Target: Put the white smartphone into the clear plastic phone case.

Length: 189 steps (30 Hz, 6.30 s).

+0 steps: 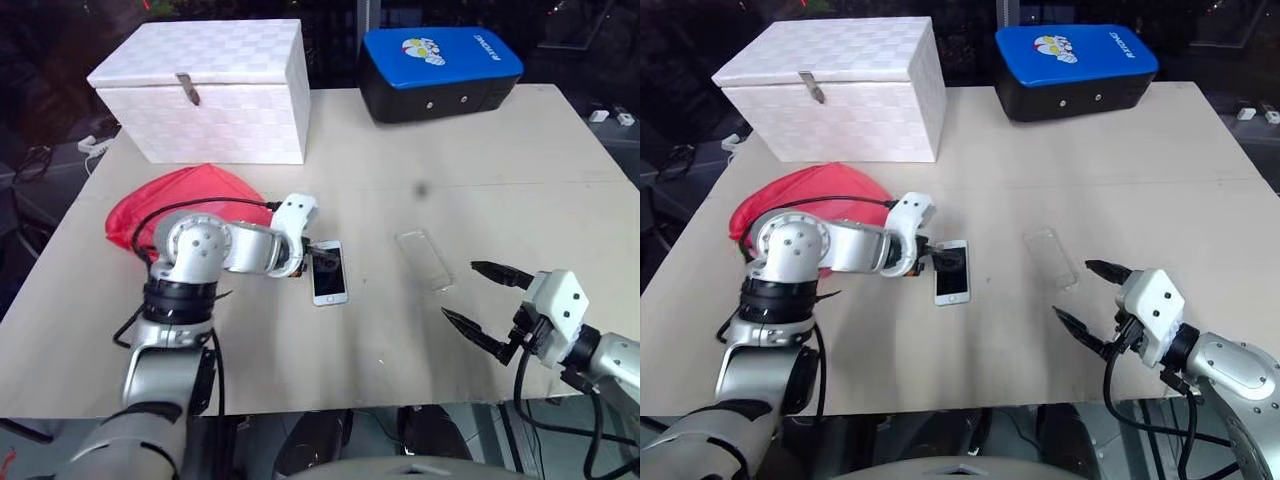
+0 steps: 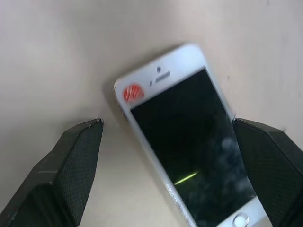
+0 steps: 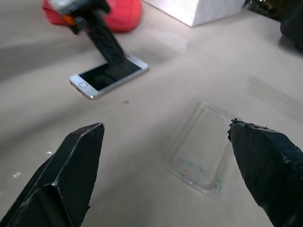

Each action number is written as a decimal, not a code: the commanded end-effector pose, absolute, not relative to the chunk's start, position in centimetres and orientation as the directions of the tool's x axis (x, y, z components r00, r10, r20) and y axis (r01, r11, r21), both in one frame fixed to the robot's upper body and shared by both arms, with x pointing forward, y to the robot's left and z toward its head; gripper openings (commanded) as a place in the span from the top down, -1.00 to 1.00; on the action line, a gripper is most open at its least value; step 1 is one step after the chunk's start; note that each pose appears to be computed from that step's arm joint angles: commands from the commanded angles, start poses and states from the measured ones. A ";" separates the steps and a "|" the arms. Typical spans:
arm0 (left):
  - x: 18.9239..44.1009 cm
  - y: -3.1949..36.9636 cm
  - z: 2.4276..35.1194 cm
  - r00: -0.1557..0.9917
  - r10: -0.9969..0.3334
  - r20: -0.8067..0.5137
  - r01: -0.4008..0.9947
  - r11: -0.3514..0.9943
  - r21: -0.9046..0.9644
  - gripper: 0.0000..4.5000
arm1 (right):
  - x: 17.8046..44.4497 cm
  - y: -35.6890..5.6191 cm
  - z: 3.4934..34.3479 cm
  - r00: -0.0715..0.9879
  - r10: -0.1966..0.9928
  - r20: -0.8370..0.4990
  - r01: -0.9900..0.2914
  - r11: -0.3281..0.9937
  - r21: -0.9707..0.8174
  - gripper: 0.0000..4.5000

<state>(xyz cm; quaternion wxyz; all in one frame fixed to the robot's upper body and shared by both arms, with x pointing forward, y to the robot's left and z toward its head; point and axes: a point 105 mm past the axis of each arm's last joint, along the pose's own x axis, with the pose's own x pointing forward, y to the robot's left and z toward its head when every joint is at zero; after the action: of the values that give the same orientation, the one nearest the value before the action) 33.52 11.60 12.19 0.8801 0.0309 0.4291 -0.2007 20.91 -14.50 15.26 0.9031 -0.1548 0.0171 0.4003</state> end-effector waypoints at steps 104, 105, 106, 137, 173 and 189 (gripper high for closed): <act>29.6 -2.6 14.8 0.019 -0.730 -0.683 0.964 -0.169 0.207 -0.96 | 17.4 -17.1 15.1 0.773 0.602 -0.200 -0.635 0.741 -0.219 -1.00; 29.5 -2.3 15.5 -0.015 -0.769 -0.639 0.973 -0.158 0.166 -0.96 | 17.4 -17.0 15.0 0.769 0.606 -0.205 -0.639 0.737 -0.219 -1.00; 29.4 -2.1 16.0 -0.040 -0.796 -0.604 0.979 -0.153 0.136 -0.96 | 17.3 -17.0 14.9 0.766 0.608 -0.209 -0.642 0.735 -0.219 -1.00; 37.0 -0.8 10.4 0.019 -0.737 -0.675 0.875 -0.314 0.368 0.89 | 14.5 -15.4 14.9 0.798 0.576 -0.177 -0.603 0.762 -0.237 -1.00; 27.4 14.9 13.1 0.275 -0.834 -0.479 0.953 0.172 0.248 -0.43 | 25.5 -13.7 10.5 0.471 0.718 -0.512 -0.881 0.358 -0.309 -1.00; 23.6 13.2 13.9 0.256 -0.929 -0.267 0.955 0.200 0.220 -0.43 | 26.5 -14.2 7.5 0.170 0.693 -0.700 -0.984 0.086 -0.154 -1.00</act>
<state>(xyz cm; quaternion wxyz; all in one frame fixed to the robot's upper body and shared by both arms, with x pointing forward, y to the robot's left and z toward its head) 24.02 13.37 12.52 0.7698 0.1786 0.0730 -0.6084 26.97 -13.88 8.63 0.7075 -0.3132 0.2082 0.5983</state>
